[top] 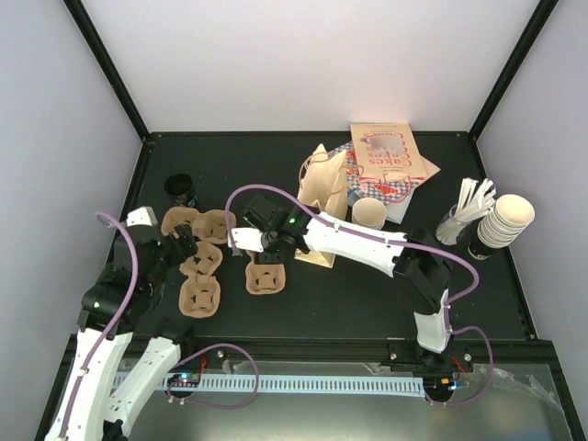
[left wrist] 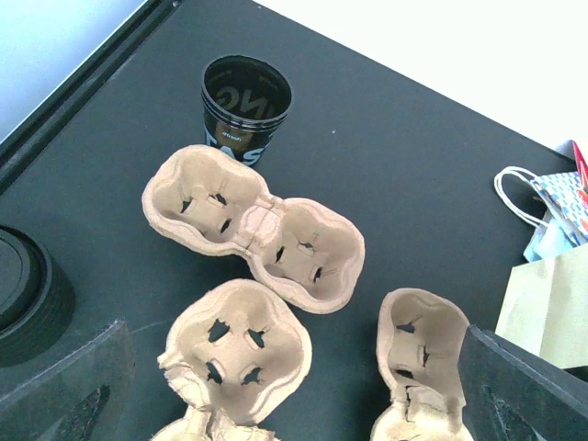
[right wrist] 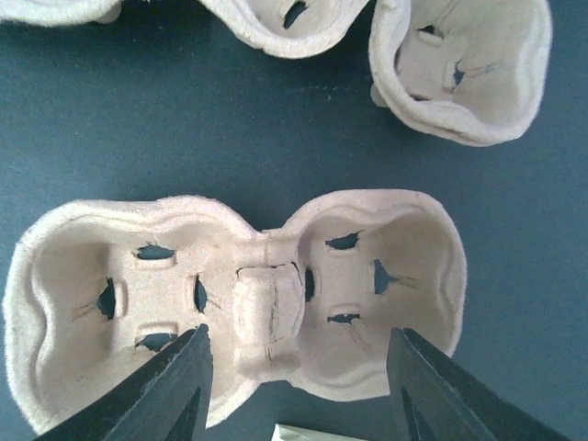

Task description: Pack the takeout coffee

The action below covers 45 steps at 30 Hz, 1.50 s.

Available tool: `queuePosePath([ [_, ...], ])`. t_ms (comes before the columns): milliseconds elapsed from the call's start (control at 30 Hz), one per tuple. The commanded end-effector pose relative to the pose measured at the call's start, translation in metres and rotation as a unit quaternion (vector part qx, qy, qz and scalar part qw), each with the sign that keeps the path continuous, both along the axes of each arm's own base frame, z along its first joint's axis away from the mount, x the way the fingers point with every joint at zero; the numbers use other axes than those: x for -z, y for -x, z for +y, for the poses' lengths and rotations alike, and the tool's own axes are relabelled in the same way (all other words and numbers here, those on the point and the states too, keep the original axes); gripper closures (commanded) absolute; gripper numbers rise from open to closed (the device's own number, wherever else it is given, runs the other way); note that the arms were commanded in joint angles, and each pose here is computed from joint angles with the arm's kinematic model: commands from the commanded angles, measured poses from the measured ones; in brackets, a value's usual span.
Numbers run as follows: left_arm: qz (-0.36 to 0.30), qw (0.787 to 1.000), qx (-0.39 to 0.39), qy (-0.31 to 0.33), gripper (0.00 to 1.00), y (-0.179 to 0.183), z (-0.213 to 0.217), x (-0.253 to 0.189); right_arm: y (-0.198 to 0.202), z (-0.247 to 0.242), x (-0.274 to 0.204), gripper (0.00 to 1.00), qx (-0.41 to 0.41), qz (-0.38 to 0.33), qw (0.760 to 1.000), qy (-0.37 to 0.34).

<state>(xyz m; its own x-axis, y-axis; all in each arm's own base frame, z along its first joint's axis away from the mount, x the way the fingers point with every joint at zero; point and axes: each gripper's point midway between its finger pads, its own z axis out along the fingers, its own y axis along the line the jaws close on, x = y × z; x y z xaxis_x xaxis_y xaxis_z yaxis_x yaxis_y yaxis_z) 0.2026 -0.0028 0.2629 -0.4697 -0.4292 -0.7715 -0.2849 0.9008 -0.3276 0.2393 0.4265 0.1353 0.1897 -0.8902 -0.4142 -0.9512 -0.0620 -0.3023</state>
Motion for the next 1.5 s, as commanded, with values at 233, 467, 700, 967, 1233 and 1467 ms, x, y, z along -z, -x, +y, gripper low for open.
queuePosePath([
  [233, -0.009, 1.000, 0.006, -0.006, 0.01, 0.001, 0.000, -0.008, -0.011, 0.005, 0.059, 0.35, -0.002, 0.014, 0.998, 0.060],
  [467, -0.008, 1.000, 0.010, -0.007, 0.01, -0.002, -0.001, -0.007, -0.011, 0.004, 0.075, 0.32, -0.005, 0.028, 0.997, 0.075],
  [700, -0.003, 1.000, 0.017, -0.007, 0.01, -0.003, -0.004, -0.003, -0.011, 0.003, 0.082, 0.23, -0.006, 0.039, 0.996, 0.084],
  [967, -0.005, 1.000, 0.017, -0.007, 0.01, -0.004, -0.004, -0.004, -0.011, 0.003, 0.092, 0.29, -0.009, 0.049, 0.994, 0.093],
  [1233, -0.005, 1.000, 0.018, -0.008, 0.01, -0.005, -0.004, -0.005, -0.009, 0.002, 0.098, 0.41, -0.011, 0.060, 0.993, 0.100],
  [1467, -0.005, 1.000, 0.019, -0.008, 0.01, -0.006, -0.004, -0.006, -0.012, 0.003, 0.101, 0.49, -0.011, 0.060, 0.993, 0.103],
])
